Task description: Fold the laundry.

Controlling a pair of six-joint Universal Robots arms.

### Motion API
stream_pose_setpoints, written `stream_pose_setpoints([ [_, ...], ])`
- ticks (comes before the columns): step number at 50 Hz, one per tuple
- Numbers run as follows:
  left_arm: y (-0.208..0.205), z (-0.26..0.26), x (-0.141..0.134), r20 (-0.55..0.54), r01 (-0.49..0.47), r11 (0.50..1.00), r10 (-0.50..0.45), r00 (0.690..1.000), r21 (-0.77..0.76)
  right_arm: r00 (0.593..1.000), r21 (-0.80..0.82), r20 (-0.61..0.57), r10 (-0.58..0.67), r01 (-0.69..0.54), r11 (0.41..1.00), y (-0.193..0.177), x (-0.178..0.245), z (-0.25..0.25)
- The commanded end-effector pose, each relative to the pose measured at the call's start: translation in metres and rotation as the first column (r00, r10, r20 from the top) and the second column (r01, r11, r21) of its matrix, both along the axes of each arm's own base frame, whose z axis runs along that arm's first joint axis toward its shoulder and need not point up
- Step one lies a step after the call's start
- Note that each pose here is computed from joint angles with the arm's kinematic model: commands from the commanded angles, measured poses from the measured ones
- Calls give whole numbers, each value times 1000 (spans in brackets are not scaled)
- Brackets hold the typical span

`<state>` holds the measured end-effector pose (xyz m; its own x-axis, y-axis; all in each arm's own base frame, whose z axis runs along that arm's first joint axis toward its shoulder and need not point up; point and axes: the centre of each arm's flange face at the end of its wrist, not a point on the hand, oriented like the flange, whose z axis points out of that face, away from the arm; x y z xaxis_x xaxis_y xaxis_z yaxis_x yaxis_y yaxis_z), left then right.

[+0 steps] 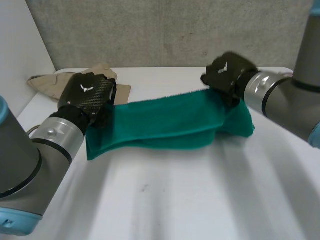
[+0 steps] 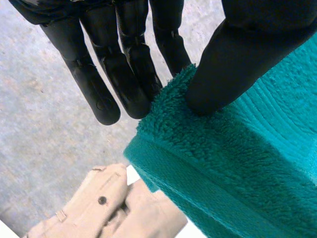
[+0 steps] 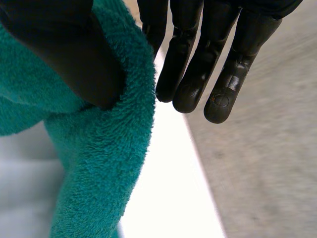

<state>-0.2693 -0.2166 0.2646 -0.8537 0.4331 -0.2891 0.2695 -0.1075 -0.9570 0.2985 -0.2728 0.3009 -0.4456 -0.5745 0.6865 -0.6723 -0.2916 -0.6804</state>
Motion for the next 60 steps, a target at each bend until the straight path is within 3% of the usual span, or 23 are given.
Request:
stream_pose_setpoints([
  [1,0,7,2,-21,-8,1000,8,1000,-21,998,-88,57,12,-6,996,-6,5,22],
  [7,-7,-9,1,-2,-18,1000,18,1000,24,997,-92,-29,73,-76,993,-23,18,-9],
  [12,-21,-41,-2,45,-31,994,27,999,105,967,-51,-152,203,-213,976,-25,44,-64],
  [16,-33,-65,-2,79,-53,986,41,996,159,956,-30,-184,228,-237,971,-27,60,-96],
  [19,-41,-77,-4,93,-65,981,48,994,182,973,-65,-146,181,-192,979,-35,64,-98],
  [24,-45,-80,-6,95,-67,980,50,994,186,996,-20,91,-1,2,1000,-42,54,-75],
  [27,-45,-80,-6,94,-65,980,48,994,187,974,42,217,-70,63,997,-36,44,-52],
  [28,-45,-79,-7,94,-63,981,47,995,185,950,84,294,-109,88,993,-30,36,-38],
  [32,-44,-75,-6,89,-64,982,49,995,178,881,241,396,-258,172,955,-29,-3,-34],
  [36,-43,-72,-4,85,-64,983,50,995,171,831,396,384,-403,246,885,-32,-38,-56],
  [42,-41,-71,-5,83,-59,984,45,995,170,822,594,266,-504,272,757,-7,-59,-112],
  [50,-41,-71,-5,83,-59,984,45,995,170,753,642,338,-565,255,723,-11,-62,-145],
  [55,-41,-70,-4,82,-60,984,47,996,168,743,681,336,-578,233,695,-15,-55,-165],
  [60,-41,-71,-4,83,-60,984,47,995,169,745,670,347,-570,228,706,-28,-50,-174],
])
